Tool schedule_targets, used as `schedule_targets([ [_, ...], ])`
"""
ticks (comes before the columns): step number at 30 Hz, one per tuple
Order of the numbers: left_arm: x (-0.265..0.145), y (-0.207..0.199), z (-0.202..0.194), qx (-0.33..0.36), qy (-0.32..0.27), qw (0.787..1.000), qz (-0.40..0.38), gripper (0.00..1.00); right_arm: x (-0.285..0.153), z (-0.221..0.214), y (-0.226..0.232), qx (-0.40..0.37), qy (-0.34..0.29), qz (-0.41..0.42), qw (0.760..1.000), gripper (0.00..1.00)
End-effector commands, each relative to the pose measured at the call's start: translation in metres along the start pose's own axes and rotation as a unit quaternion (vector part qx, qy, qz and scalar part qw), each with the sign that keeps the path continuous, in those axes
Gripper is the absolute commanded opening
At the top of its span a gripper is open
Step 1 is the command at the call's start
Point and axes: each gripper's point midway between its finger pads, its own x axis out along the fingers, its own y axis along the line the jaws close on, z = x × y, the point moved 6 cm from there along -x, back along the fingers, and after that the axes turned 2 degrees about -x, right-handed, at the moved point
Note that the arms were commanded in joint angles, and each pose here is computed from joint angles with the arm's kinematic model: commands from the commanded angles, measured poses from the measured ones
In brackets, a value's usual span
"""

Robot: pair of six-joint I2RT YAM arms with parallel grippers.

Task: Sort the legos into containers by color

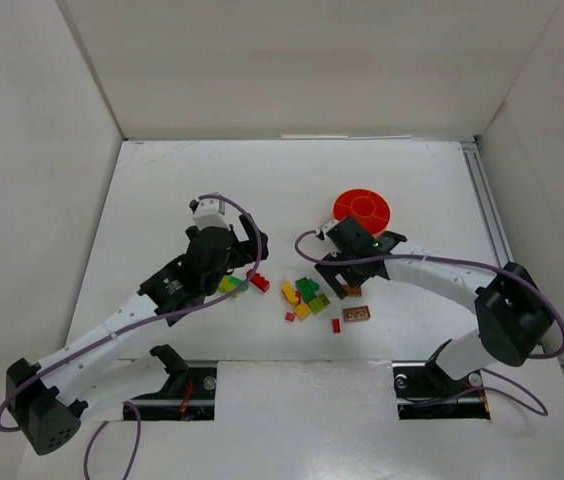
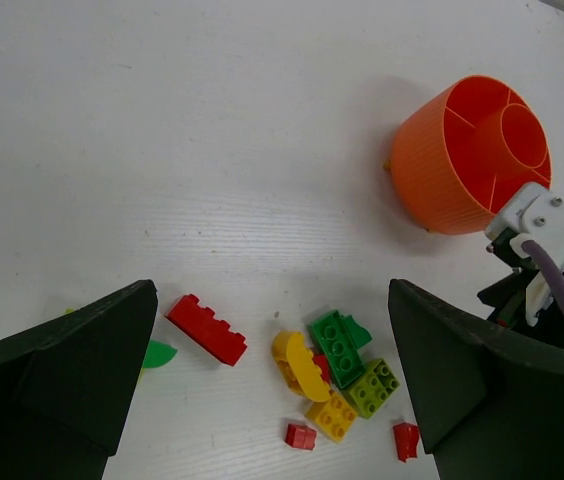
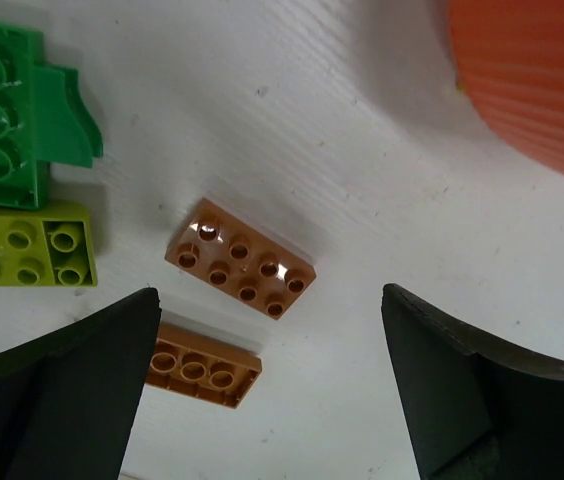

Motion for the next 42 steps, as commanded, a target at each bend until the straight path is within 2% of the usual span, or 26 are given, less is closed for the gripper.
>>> schedule_targets([
  [1, -0.001, 0.002, 0.002, -0.001, -0.012, 1.0, 0.004, 1.0, -0.009, -0.004, 0.002, 0.029, 0.031, -0.026, 0.999, 0.96],
  [5, 0.004, 0.004, -0.003, 0.016, -0.003, 1.0, 0.012, 1.0, -0.001, -0.004, 0.01, 0.034, 0.017, 0.004, 0.999, 0.96],
  [10, 0.004, 0.005, -0.004, 0.026, 0.0, 1.0, 0.009, 1.0, 0.009, -0.005, 0.017, -0.022, 0.025, 0.024, 0.999, 0.94],
  [12, 0.005, 0.007, -0.007, 0.028, 0.003, 1.0, 0.011, 1.0, 0.013, -0.007, 0.021, -0.029, 0.033, 0.04, 0.998, 0.9],
  [14, 0.005, 0.007, -0.007, 0.028, 0.003, 1.0, 0.011, 1.0, 0.016, -0.004, 0.02, -0.031, 0.042, 0.033, 0.998, 0.85],
  [16, 0.005, 0.007, -0.007, 0.028, 0.003, 1.0, 0.011, 1.0, 0.024, -0.011, 0.019, -0.031, 0.073, 0.023, 0.997, 0.85],
  [25, 0.007, 0.009, -0.012, 0.028, 0.01, 0.999, 0.017, 1.0, 0.034, -0.004, 0.016, -0.026, 0.066, -0.002, 0.997, 0.85],
  [28, 0.009, 0.008, -0.01, 0.028, 0.006, 0.999, 0.021, 1.0, 0.036, -0.005, 0.016, -0.027, 0.071, -0.002, 0.997, 0.72],
  [29, 0.01, 0.006, -0.008, 0.028, 0.007, 0.999, 0.021, 1.0, 0.038, -0.006, 0.016, -0.028, 0.076, -0.002, 0.997, 0.62],
  [33, 0.012, 0.008, -0.012, 0.033, 0.013, 0.999, 0.027, 1.0, 0.039, 0.001, 0.02, -0.035, 0.054, 0.016, 0.998, 0.48],
  [36, 0.011, 0.007, -0.012, 0.033, 0.016, 0.999, 0.024, 1.0, 0.04, 0.005, 0.02, -0.043, 0.043, 0.023, 0.998, 0.35],
  [38, 0.011, 0.007, -0.012, 0.033, 0.016, 0.999, 0.024, 1.0, 0.038, 0.011, 0.023, -0.052, 0.026, 0.029, 0.998, 0.3],
  [39, 0.011, 0.007, -0.012, 0.033, 0.016, 0.999, 0.024, 1.0, 0.034, 0.013, 0.022, -0.058, 0.014, 0.028, 0.998, 0.25],
  [42, 0.009, 0.004, -0.008, 0.029, 0.01, 0.999, 0.018, 1.0, 0.028, 0.026, 0.021, -0.067, -0.029, 0.03, 0.997, 0.22],
])
